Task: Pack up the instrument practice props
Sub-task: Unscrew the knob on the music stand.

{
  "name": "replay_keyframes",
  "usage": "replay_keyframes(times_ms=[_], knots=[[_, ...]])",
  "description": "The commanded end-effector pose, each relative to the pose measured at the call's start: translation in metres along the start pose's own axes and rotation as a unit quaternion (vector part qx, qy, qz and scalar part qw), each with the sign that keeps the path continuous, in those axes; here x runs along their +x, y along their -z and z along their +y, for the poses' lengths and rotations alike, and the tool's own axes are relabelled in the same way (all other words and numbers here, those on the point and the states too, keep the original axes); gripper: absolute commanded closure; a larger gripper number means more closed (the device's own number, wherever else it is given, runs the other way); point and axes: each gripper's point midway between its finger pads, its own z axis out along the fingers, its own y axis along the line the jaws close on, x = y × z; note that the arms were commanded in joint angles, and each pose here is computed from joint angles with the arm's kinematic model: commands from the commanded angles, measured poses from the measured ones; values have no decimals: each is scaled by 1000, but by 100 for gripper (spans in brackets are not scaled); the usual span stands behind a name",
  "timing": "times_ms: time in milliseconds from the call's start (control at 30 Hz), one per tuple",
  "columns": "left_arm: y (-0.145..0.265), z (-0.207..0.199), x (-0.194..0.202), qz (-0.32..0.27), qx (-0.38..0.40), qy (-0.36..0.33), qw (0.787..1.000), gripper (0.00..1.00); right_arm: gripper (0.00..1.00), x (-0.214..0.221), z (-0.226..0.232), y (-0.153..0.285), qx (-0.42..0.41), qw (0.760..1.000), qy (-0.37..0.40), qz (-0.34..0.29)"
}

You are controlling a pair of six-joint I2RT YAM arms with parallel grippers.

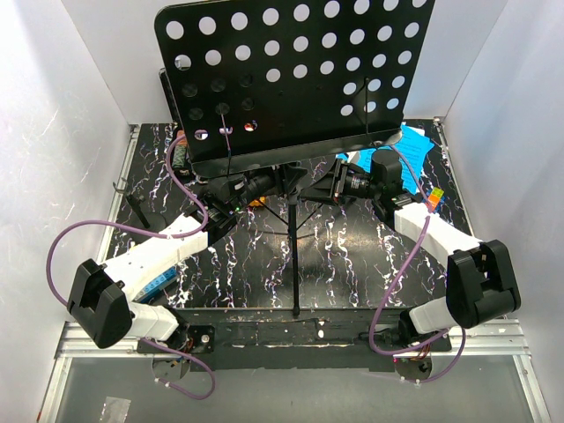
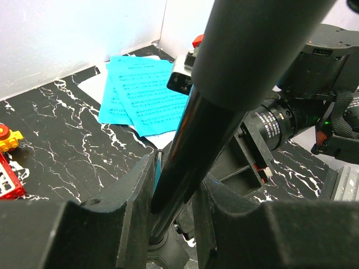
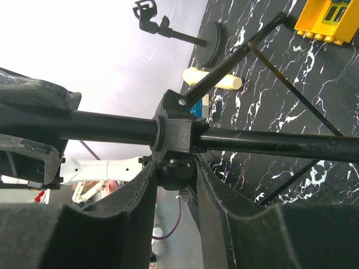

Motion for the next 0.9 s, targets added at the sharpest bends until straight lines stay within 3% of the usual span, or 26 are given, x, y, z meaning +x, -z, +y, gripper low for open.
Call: replay_keyframes(times_ms=[0, 367, 633, 733, 833, 867], knots=[[4, -9, -30, -29, 2, 58, 998, 100, 61, 4, 6, -5, -17, 1000, 3, 16], [3, -9, -33, -31, 1, 50, 998, 100, 55, 11, 11, -3, -40, 999, -18, 28], [2, -10, -30, -29, 4, 56, 998, 100, 66, 7, 9, -4, -36, 999, -16, 16], [4, -10, -31, -30, 3, 56, 998, 100, 74, 3, 9, -5, -34, 999, -14, 7], [4, -11, -31, -29, 5, 56, 998, 100, 98, -3, 10, -6, -26, 1000, -2, -2], [5, -11, -30, -29, 6, 57, 998, 100, 99, -5, 8, -6, -15, 1000, 8, -8]])
